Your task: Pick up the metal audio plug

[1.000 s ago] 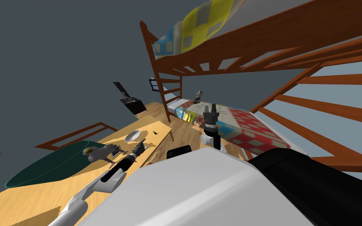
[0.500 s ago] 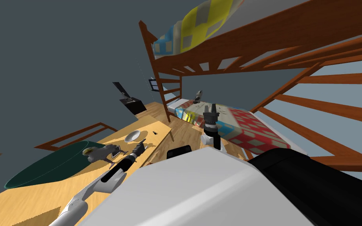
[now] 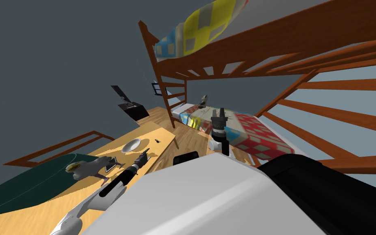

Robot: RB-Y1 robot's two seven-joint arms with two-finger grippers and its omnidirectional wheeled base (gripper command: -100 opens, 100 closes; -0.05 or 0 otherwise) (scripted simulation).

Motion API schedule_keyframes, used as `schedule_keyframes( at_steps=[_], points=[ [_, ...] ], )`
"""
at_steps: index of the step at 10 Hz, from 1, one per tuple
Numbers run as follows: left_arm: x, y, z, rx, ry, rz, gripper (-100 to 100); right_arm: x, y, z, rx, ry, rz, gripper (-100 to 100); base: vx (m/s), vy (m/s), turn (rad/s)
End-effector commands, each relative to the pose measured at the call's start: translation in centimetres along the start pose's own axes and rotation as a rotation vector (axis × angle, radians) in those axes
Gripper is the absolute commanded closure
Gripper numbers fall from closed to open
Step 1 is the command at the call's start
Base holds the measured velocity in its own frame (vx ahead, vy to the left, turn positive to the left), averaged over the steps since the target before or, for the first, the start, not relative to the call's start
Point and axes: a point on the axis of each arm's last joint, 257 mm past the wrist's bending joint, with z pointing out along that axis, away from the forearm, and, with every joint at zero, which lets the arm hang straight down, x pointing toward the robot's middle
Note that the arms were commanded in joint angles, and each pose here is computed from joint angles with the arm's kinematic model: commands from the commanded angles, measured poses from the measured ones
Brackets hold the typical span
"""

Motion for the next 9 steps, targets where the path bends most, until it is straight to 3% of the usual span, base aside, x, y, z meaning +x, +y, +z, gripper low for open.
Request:
schedule_keyframes(
  at_steps=[1,5,7,8,9],
  points=[
    [-0.9,1.9,-1.2,-0.046,-0.019,0.025,-100,0.0,0.0,0.0,0.000,0.000,0.000,0,0.115,-0.122,-0.075],
    [-3.8,7.5,-4.4,-0.178,-0.066,0.094,-100,0.0,0.0,0.0,0.000,0.000,0.000,0,0.126,-0.113,-0.121],
    [-3.8,7.5,-4.4,-0.178,-0.066,0.094,-100,0.0,0.0,0.0,0.000,0.000,0.000,0,0.061,-0.053,-0.011],
    [-4.6,8.9,-5.3,-0.214,-0.077,0.112,-100,0.0,0.0,0.0,0.000,0.000,0.000,0,0.039,-0.029,-0.097],
    [-6.0,11.6,-7.4,-0.284,-0.097,0.148,-100,0.0,0.0,0.0,0.000,0.000,0.000,0,0.127,-0.120,-0.242]
  ],
)
